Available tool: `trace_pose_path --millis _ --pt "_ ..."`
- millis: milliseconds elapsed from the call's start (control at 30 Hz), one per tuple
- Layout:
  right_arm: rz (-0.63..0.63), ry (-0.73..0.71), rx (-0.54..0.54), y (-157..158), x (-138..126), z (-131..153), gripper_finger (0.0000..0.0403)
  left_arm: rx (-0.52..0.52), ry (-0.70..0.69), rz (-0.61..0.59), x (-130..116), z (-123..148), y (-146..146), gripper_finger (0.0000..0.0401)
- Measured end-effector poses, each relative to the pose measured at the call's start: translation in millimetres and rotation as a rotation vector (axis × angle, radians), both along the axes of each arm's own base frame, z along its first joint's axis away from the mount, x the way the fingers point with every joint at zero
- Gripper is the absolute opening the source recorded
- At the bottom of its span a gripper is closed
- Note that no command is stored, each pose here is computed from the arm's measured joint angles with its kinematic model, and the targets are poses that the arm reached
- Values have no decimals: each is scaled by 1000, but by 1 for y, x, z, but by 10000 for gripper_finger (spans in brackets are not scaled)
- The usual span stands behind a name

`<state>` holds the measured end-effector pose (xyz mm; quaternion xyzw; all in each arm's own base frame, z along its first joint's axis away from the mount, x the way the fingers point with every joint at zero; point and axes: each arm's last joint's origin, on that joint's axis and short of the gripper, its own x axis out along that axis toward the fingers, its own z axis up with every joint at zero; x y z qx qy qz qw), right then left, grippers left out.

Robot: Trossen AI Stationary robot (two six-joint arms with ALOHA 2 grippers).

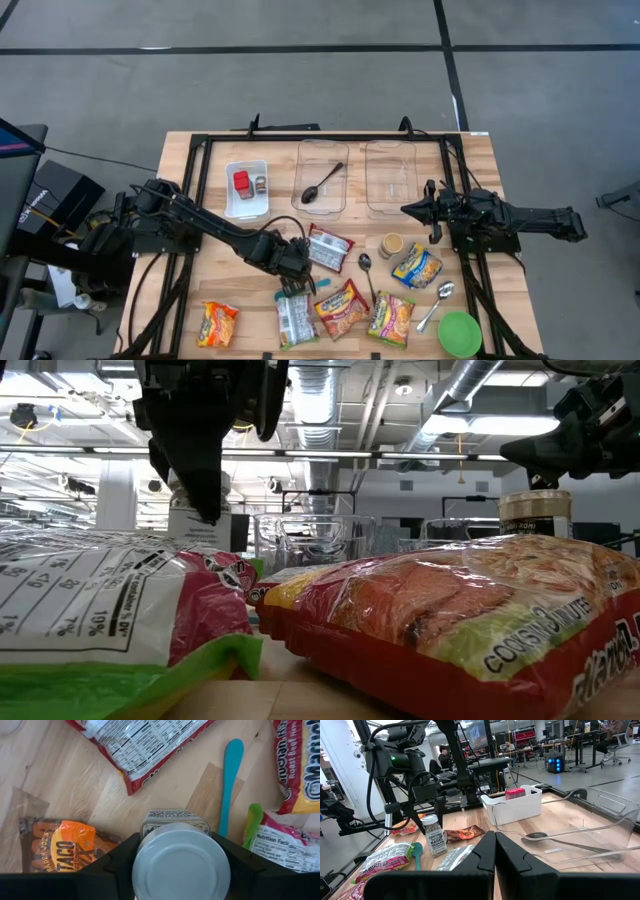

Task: Pick & Place Food Item
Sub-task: Put the white seasoning bottle into the white bin

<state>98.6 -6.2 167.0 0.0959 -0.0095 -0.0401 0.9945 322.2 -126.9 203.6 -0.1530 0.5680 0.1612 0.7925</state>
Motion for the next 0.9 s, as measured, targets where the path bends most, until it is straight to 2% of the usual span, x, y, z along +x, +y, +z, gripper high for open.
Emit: trace_pose_path --millis 667,900 --pt "0 0 0 0 0 0 0 -12 -23 10 2 0 -1 202" --pt "0 0 0 0 0 0 0 -29 -54 24 5 1 -2 193"
